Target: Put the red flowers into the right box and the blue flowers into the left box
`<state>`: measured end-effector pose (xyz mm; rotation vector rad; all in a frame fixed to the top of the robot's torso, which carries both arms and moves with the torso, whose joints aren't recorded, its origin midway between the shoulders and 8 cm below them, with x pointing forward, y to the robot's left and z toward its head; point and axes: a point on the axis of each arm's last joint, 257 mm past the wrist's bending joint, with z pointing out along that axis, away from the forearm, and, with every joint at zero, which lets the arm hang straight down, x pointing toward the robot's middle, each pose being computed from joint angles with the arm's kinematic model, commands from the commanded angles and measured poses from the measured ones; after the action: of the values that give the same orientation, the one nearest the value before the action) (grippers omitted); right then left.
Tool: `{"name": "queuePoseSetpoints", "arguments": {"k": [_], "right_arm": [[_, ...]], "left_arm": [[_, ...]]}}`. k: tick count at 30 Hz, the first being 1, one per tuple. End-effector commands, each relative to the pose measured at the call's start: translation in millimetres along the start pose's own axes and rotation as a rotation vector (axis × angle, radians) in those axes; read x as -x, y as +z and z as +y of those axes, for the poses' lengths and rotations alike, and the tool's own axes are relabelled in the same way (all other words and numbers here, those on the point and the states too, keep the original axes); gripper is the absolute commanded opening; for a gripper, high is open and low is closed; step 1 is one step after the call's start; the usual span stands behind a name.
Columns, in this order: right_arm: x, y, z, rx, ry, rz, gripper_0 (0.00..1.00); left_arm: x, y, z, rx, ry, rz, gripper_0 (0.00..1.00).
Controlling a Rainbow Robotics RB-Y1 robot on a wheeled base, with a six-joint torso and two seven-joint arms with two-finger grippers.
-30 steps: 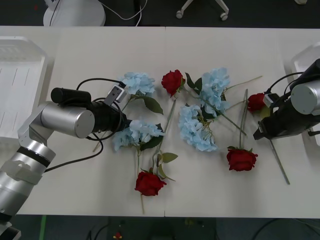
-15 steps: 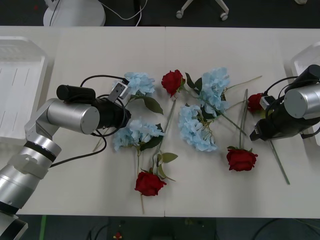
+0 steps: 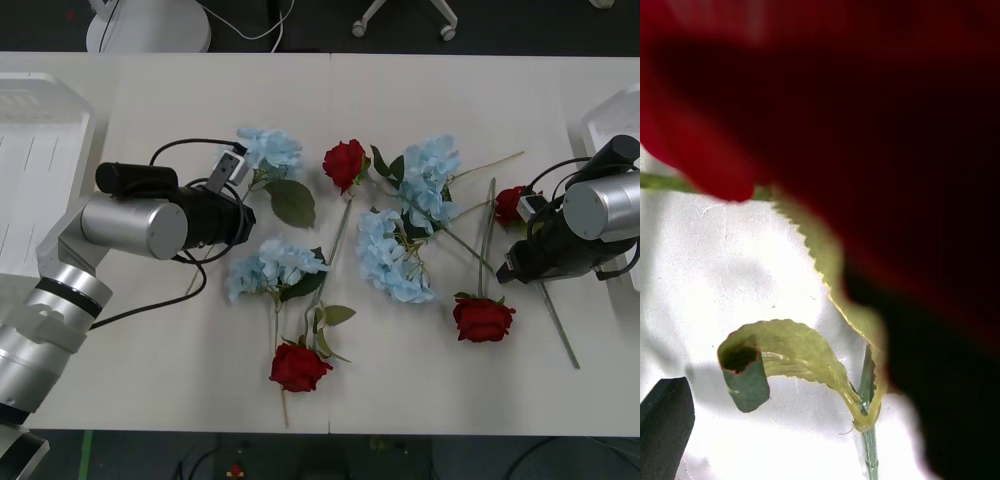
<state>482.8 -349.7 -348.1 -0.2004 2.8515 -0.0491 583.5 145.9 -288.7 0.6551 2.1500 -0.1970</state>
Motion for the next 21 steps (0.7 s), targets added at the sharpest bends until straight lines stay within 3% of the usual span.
{"name": "queuePoseSetpoints", "arguments": {"k": [1, 9, 16, 18, 21], "right_arm": [[25, -8, 15, 0.012, -0.078, -0.047, 1.0], [24, -5, 13, 0.012, -0.069, -0.046, 1.0], [22, -1, 11, 0.013, -0.059, -0.039, 1.0], [22, -2, 12, 0.016, -0.058, -0.04, 1.0], [22, -2, 12, 0.016, -0.057, -0.038, 0.76]], "left_arm": [[88, -56, 72, 0.074, -0.1, -0.192, 0.0], [114, -148, 199, 0.21, -0.209, -0.308, 0.0], [91, -223, 298, 0.353, -0.281, -0.304, 0.0], [70, -253, 339, 0.431, -0.323, -0.289, 0.0], [37, -293, 388, 0.528, -0.375, -0.264, 0.0]]}}
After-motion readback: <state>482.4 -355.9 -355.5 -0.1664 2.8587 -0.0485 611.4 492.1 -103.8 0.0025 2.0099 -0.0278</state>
